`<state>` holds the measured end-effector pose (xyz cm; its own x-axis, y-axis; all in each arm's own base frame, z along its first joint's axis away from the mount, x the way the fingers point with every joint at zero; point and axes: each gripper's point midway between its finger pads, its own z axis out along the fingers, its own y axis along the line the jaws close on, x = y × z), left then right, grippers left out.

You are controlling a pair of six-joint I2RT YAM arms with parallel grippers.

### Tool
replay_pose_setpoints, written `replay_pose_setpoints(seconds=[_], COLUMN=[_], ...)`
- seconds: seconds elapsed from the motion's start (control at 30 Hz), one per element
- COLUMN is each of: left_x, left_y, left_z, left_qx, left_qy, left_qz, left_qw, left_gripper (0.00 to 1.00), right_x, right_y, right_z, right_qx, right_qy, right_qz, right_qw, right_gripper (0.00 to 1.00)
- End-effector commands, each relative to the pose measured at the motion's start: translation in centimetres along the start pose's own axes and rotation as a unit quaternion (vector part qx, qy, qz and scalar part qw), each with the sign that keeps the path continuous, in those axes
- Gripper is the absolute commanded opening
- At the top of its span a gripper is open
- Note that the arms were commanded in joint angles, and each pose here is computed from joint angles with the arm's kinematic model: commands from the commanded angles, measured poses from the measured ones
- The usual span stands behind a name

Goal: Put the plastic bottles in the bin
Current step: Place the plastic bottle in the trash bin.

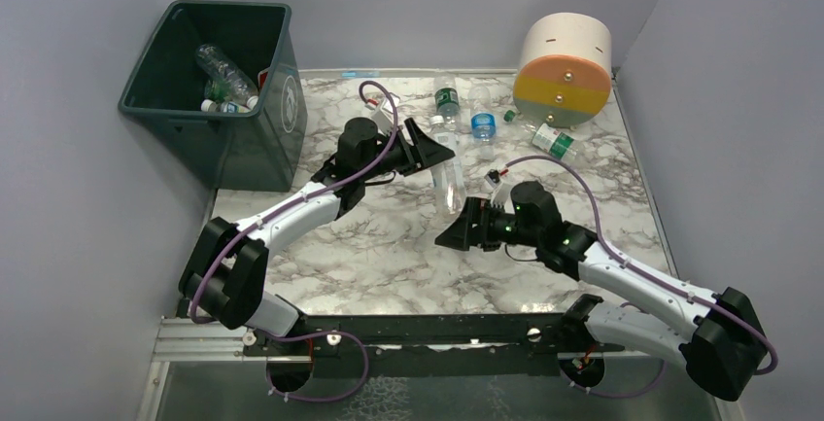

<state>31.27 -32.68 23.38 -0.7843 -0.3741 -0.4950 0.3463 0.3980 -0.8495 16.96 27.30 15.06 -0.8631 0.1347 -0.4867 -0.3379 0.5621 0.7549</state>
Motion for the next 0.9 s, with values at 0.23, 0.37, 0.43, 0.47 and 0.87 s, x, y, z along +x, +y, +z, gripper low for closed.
replay_pose_setpoints(seconds=[0.23, 0.37, 0.43, 0.47, 0.87], left_x=[-2.0, -3.0, -3.4, -3.7, -12.8], left_y=[-3.8, -5.4, -6.3, -6.8, -12.0], left_z=[-0.4, -0.5, -0.7, -0.9, -3.2], left_qx=[0.039, 0.051, 0.054, 0.057, 0.008], left_qy=[-0.029, -0.033, -0.035, -0.038, -0.114], left_qz=[0.033, 0.044, 0.049, 0.053, 0.180], left_qw=[0.998, 0.997, 0.997, 0.996, 0.977], left_gripper=[0.61, 0.61, 0.62, 0.62, 0.66], right_x=[1.1, 1.0, 0.9, 0.9, 0.7], right_y=[-0.4, -0.2, -0.1, 0.0, 0.7], right_z=[0.2, 0.2, 0.1, 0.0, -1.5], right_qx=[-0.006, -0.010, -0.011, -0.012, -0.016], right_qy=[0.015, 0.014, 0.010, 0.008, -0.004], right_qz=[0.007, 0.008, 0.007, 0.006, -0.002], right_qw=[1.000, 1.000, 1.000, 1.000, 1.000], right_gripper=[0.99, 0.99, 0.99, 0.99, 0.99])
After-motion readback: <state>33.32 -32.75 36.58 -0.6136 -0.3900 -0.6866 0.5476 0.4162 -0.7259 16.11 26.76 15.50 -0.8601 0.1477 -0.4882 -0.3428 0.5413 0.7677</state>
